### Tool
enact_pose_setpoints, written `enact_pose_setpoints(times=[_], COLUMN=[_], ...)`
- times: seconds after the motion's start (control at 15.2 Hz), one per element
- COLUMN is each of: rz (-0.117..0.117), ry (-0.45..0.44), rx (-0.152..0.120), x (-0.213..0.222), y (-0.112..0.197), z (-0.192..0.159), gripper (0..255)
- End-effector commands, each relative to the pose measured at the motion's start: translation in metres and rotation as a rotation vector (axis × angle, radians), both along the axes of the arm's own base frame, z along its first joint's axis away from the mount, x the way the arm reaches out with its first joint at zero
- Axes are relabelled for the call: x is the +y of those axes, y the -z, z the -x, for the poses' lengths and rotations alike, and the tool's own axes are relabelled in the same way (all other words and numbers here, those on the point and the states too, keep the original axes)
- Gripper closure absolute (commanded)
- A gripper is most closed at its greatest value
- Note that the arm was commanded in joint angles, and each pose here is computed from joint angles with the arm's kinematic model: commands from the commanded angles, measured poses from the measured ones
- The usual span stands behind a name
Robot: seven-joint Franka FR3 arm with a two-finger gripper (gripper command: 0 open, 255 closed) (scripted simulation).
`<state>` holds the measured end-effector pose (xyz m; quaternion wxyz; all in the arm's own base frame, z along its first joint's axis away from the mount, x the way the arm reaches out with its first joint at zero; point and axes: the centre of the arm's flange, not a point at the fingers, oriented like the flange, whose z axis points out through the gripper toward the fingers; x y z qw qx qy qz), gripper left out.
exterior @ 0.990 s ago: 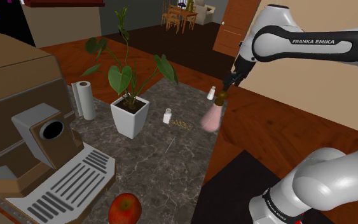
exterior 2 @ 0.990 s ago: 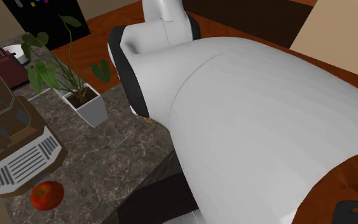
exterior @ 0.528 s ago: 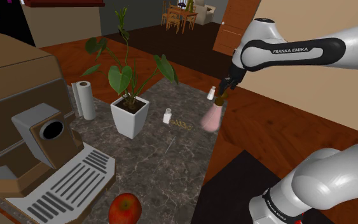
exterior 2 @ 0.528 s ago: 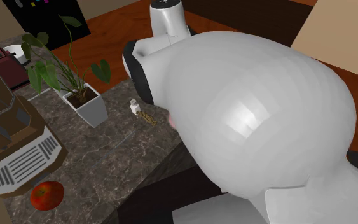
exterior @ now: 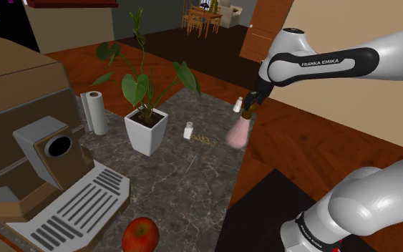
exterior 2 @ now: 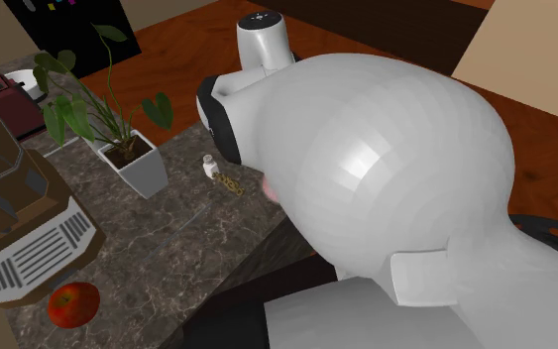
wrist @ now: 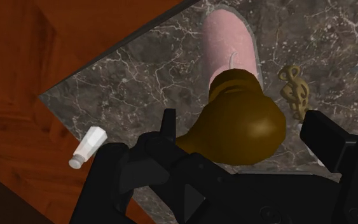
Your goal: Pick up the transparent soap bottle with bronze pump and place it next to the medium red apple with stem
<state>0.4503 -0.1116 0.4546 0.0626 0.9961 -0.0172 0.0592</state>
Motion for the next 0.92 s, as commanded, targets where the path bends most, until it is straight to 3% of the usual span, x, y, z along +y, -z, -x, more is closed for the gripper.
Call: enact_pose_setpoints(times=[0.0,0.13,0.2,0.86], rz=[0.000,0.000,0.000,0.000], ry=[0.000,0.000,0.000,0.000], rx=[0.000,0.000,0.000,0.000], x=[-0.0003,-0.0003,-0.0002,-0.0002], y=[0.0003,0.0003,0.0003,-0.0050], z=[0.0000,0.0000,0.0000,0.0000], gripper=[0,0,255,255])
